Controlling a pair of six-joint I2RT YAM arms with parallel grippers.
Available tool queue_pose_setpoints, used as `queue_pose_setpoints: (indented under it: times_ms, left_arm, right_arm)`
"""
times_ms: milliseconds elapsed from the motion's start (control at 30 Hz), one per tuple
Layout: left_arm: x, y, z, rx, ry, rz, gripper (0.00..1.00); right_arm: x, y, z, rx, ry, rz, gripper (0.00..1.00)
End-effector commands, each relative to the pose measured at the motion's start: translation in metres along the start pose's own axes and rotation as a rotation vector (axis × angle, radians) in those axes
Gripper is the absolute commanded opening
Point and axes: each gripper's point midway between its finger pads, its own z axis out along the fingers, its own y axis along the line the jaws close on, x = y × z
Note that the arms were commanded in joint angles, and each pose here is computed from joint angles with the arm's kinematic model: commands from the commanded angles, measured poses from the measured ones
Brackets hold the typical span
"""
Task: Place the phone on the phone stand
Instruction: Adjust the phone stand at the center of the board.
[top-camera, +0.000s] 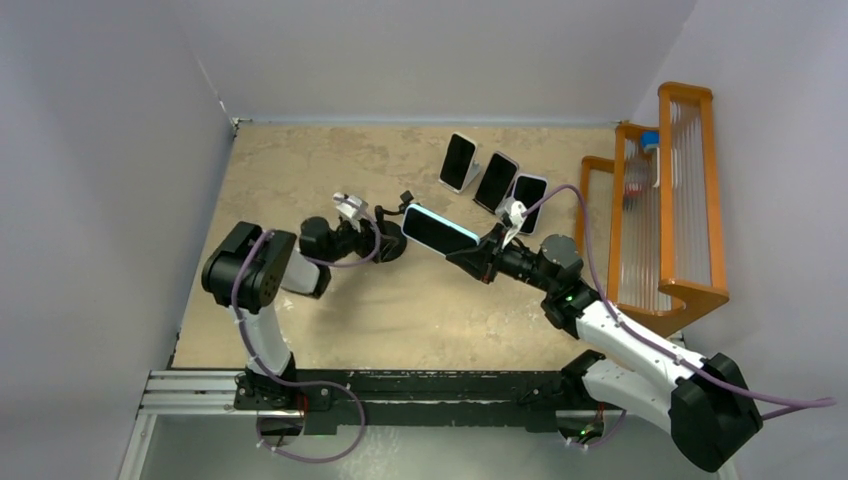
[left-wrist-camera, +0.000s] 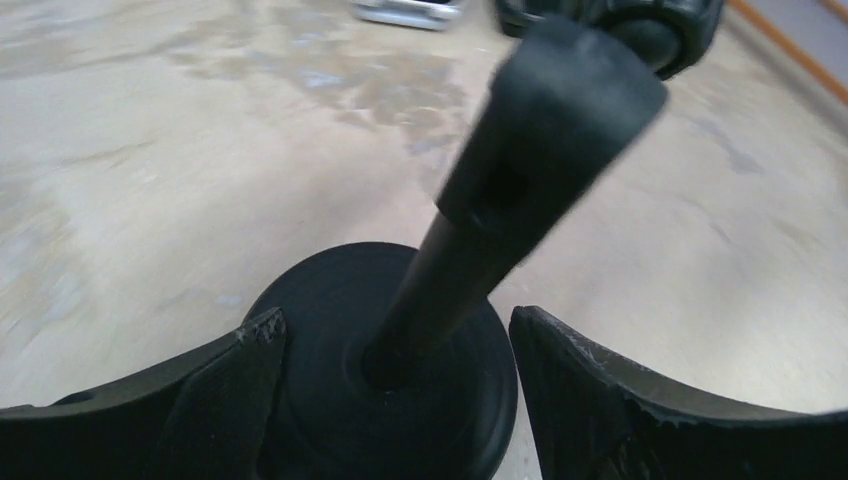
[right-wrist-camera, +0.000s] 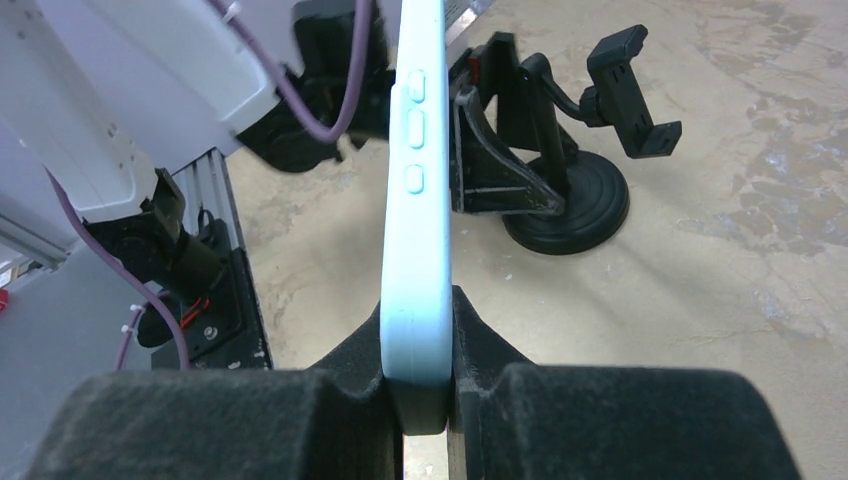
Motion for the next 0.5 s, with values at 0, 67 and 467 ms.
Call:
queue_pose_setpoints:
  times_ms: [0,67,467]
  left_arm:
    - [-0.055,0.027,-0.021,-0.495,-0.293,0.055,0.82]
    - [-0.066,0.024,-0.03,-0.631,-0.369,0.089,0.84]
    - [-0.084,0.027,-0.016,-0.73,-0.508,0.144,0.0]
  right_arm:
    - [-0.049,0.013,0.005,-0.043,-0.151,-0.105,0.0]
    - [-0.047,0.012,0.005,-0.041,-0.146,-0.101,0.0]
    - [-0.043,0.012,-0.004,-0.012,-0.134,-0.097,0.0]
